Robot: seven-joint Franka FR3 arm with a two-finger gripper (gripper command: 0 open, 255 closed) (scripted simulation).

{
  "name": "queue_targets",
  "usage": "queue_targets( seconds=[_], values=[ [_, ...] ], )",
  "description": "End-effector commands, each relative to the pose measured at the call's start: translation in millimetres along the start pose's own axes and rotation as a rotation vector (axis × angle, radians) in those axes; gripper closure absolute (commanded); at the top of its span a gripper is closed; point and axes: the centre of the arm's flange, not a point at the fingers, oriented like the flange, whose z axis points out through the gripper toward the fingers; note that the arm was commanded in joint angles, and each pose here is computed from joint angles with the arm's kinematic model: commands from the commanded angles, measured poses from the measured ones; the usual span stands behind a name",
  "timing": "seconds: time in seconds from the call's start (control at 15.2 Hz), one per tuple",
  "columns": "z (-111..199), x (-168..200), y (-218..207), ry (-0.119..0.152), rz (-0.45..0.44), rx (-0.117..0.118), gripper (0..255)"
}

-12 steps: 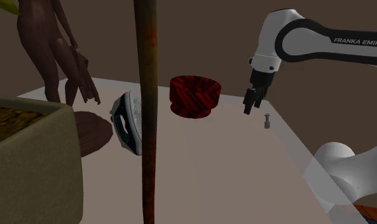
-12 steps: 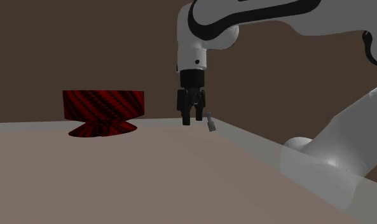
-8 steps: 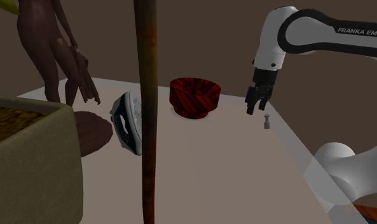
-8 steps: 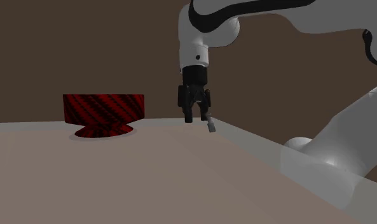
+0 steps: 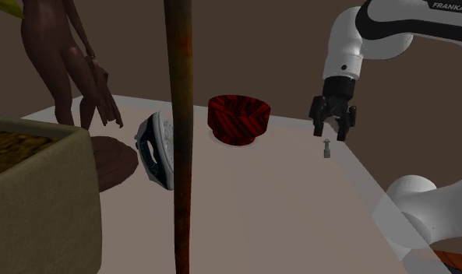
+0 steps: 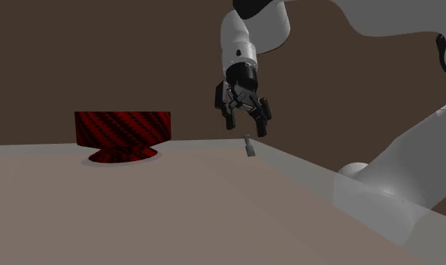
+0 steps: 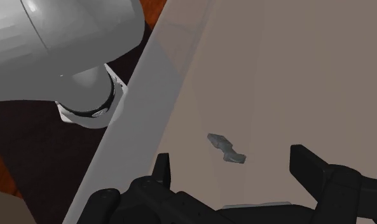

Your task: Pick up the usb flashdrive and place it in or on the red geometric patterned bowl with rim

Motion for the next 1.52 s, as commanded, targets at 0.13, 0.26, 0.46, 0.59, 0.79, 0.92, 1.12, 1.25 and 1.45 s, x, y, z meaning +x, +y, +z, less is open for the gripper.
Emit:
queue_targets(
  seconds=[0.13, 0.26, 0.46, 0.59, 0.79, 0.92, 1.12, 1.25, 1.45],
  values=[
    [19, -1, 0, -0.010, 0.011, 0.009, 0],
    [29, -1, 0, -0.010, 0.011, 0.009, 0],
    [32, -1, 0, -0.010, 0.011, 0.009, 0],
    [32, -1, 0, -0.010, 0.011, 0.009, 0],
    [32, -1, 0, -0.010, 0.011, 0.009, 0],
    [32, -1, 0, -0.010, 0.011, 0.009, 255],
    [32, -1, 0, -0.010, 0.011, 0.009, 255],
    [32, -1, 0, -0.010, 0.011, 0.009, 255],
    [32, -1, 0, -0.010, 0.011, 0.009, 255]
  ],
)
